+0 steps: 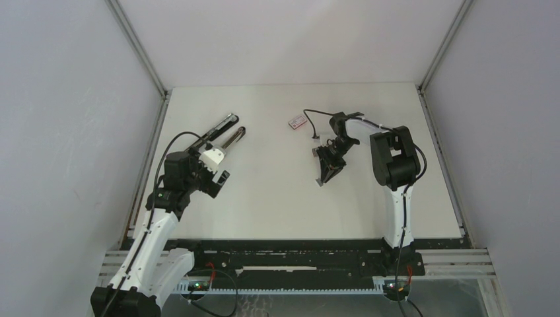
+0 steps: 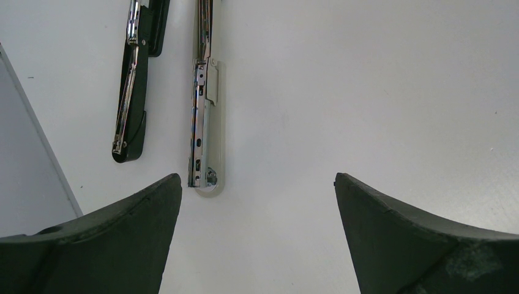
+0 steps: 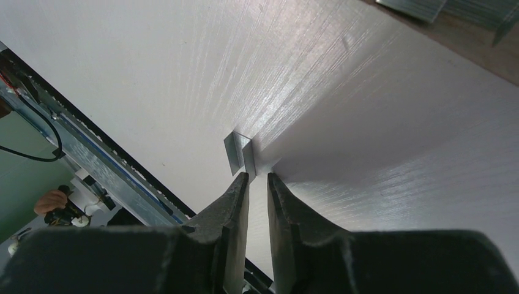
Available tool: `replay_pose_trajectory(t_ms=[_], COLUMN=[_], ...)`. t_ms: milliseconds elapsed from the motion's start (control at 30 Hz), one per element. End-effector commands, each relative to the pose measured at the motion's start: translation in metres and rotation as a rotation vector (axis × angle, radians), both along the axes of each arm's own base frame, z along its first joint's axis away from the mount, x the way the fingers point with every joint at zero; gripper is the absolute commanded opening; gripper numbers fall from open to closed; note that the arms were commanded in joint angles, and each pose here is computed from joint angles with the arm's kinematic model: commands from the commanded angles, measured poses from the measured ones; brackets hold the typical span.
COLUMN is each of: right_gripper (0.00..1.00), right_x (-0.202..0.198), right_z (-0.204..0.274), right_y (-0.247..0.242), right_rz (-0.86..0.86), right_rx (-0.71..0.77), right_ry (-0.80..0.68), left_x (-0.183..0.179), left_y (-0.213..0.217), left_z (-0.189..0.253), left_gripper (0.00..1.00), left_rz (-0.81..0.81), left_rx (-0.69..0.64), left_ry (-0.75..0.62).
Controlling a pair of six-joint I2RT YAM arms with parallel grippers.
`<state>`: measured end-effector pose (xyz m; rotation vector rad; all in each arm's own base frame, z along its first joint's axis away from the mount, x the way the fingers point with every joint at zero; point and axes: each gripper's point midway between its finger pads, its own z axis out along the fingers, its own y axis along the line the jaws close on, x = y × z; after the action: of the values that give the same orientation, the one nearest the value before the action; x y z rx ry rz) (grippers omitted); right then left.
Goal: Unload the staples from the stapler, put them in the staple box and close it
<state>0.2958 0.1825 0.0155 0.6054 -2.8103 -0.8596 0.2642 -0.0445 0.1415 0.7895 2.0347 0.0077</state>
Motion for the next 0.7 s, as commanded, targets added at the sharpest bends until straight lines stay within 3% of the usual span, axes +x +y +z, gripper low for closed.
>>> replay_pose_trajectory(t_ms=[0,233,667], right_gripper=[0.18,0.14,0.20], right_x=[0.0212,0.0215,0.0195], right_z=[-0.0335,-0.0365,-0.0365], right_y=[-0.0192,-0.0218,-0.0172], right_rz=[0.011,0.010,-0.003], right_rx=[-0.104,-0.121,-0.093], right_ry=[-0.091,-0.093,-0.065], left_x=[0.0024,0.0024,0.0023], left_y=[0.0016,0.0021,0.0018], left_z=[0.0007,0.0009,0.0004], left_gripper=[1.00,1.00,1.00], left_rz=[0.002,0.003,0.002], left_rx=[0.005,0.006,0.006], left_ry=[-0.017,-0.018,-0.017])
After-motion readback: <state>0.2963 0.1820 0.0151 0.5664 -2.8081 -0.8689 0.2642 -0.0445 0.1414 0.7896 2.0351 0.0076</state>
